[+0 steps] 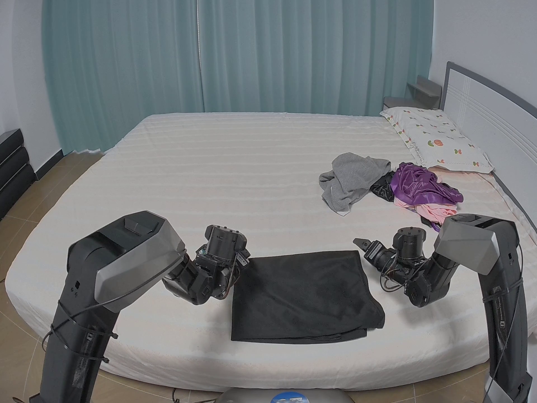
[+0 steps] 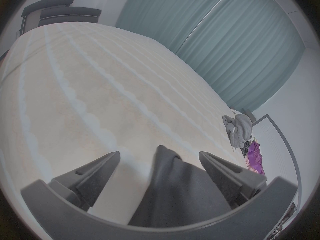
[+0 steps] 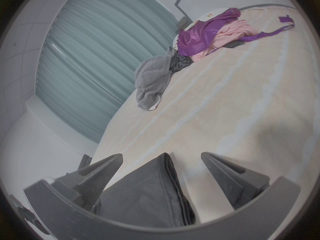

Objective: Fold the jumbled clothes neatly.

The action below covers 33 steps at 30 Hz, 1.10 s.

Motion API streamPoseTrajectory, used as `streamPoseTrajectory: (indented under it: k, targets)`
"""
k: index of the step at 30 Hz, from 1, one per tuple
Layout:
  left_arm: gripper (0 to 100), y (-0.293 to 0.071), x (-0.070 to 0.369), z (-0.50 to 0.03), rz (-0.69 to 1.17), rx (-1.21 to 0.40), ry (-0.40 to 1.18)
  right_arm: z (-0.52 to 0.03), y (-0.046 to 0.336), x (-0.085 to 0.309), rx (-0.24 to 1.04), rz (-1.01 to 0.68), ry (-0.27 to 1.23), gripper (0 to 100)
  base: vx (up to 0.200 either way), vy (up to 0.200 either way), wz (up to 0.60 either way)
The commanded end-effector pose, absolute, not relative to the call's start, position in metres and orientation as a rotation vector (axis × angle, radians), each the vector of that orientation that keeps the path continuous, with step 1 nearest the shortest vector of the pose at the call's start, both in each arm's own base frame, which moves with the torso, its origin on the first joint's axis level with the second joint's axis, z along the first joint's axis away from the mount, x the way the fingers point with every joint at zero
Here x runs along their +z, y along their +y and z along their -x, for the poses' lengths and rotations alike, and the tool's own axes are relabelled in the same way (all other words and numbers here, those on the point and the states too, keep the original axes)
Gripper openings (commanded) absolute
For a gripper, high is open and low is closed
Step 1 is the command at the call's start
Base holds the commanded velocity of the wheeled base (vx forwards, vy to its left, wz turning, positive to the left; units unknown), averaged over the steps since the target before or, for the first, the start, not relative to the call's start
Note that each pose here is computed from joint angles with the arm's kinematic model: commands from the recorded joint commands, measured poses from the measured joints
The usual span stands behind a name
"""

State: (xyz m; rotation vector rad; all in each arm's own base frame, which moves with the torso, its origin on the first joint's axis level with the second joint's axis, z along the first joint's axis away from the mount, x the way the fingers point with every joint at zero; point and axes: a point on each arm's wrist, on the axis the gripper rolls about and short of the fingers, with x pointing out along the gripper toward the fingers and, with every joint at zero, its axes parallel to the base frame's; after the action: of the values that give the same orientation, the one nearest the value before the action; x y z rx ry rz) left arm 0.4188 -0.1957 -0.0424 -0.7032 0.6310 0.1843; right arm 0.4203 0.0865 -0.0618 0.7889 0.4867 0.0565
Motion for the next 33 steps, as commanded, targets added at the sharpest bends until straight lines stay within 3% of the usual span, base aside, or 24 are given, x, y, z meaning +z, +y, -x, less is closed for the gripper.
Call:
streamPoseTrajectory:
  k: [1,10,21,33]
  targets:
    - [100,-0.173,-0.015,-0.398,0.746,0.156,0.648,-0.397,0.076,-0.037,0.028,-0.877,0.492,100,0.0,0.0,0.0]
    - [100,-0.165,-0.005,-0.388,0.784,0.088,0.687,-0.35,0.061,-0.04,0.016,-0.93,0.502,100,0.0,0.0,0.0]
    - [100,-0.166,-0.006,-0.387,0.781,0.085,0.693,-0.348,0.064,-0.051,0.056,-0.931,0.519,100,-0.164,0.0,0.0]
    - [100,-0.168,-0.009,-0.387,0.78,0.085,0.7,-0.348,0.064,-0.053,0.057,-0.916,0.523,100,0.0,0.0,0.0]
